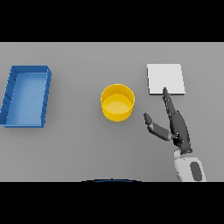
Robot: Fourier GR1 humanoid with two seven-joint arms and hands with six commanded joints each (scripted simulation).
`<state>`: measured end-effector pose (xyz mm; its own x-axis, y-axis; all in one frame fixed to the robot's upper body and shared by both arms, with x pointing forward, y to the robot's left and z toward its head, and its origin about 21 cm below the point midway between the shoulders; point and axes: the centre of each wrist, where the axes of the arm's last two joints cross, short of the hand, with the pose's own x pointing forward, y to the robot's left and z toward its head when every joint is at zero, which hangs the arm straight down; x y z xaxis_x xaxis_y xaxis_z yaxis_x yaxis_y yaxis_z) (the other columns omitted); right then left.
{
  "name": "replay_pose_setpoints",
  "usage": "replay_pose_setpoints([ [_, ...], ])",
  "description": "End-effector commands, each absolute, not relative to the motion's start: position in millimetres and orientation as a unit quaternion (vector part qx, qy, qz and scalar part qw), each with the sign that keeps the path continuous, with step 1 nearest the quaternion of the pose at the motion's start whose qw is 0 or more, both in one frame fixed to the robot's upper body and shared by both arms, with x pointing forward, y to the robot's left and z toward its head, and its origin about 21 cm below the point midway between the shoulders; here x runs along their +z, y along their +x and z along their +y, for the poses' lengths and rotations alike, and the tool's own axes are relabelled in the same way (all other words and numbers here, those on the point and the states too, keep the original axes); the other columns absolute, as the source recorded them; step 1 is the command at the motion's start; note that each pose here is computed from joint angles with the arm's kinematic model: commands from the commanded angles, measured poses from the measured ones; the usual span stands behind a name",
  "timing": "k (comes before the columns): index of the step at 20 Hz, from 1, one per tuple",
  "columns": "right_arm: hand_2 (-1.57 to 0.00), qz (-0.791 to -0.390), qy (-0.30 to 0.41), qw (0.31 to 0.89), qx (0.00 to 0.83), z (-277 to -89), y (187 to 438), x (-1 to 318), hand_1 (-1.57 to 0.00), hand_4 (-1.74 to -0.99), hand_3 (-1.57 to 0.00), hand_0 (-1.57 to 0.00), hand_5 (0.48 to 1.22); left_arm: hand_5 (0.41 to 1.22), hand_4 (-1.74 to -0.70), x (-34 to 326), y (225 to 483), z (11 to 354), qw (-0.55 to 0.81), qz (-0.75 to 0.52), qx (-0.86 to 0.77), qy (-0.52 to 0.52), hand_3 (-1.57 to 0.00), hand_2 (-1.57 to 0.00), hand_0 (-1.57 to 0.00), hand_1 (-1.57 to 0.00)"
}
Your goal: Pick up the red beaker and tilt it to pour out 1 green nut into yellow bowl. Pick up the yellow bowl and place it on the metallic measuring scale.
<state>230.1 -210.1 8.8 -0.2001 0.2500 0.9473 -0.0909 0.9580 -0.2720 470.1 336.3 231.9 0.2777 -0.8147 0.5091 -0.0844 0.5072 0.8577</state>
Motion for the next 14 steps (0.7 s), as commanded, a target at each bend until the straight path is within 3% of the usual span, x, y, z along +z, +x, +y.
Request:
replay_pose_setpoints([
  [1,0.0,-0.765,-0.052,0.628,0.134,-212.1,231.0,10.1,0.0,-1.138,0.0,0.0,0.648,1.221,-1.74,221.6,467.5,340.1,0.702,-0.532,-0.238,0.411,-1.57,-1.57,-1.57,-1.57],
  [9,0.0,-0.766,-0.054,0.626,0.137,-215.1,231.1,11.4,0.0,-1.166,0.0,0.0,0.676,1.221,-1.74,115.3,411.1,360.5,0.762,-0.52,-0.141,0.36,-1.57,-1.57,-1.57,-1.57],
  [11,0.0,-0.768,-0.049,0.623,0.138,-214.3,228.4,10.1,0.0,-1.174,0.0,0.0,0.676,1.151,-1.74,104.8,397.4,356.6,0.768,-0.519,-0.135,0.35,-1.57,-1.57,-1.57,-1.57],
  [14,0.0,-0.763,-0.05,0.629,0.139,-215.1,229.7,9.4,0.0,-1.161,0.0,0.0,0.671,0.984,-1.74,95.4,381.3,356.3,0.779,-0.507,-0.115,0.352,-1.57,-1.57,-1.57,-1.57],
])
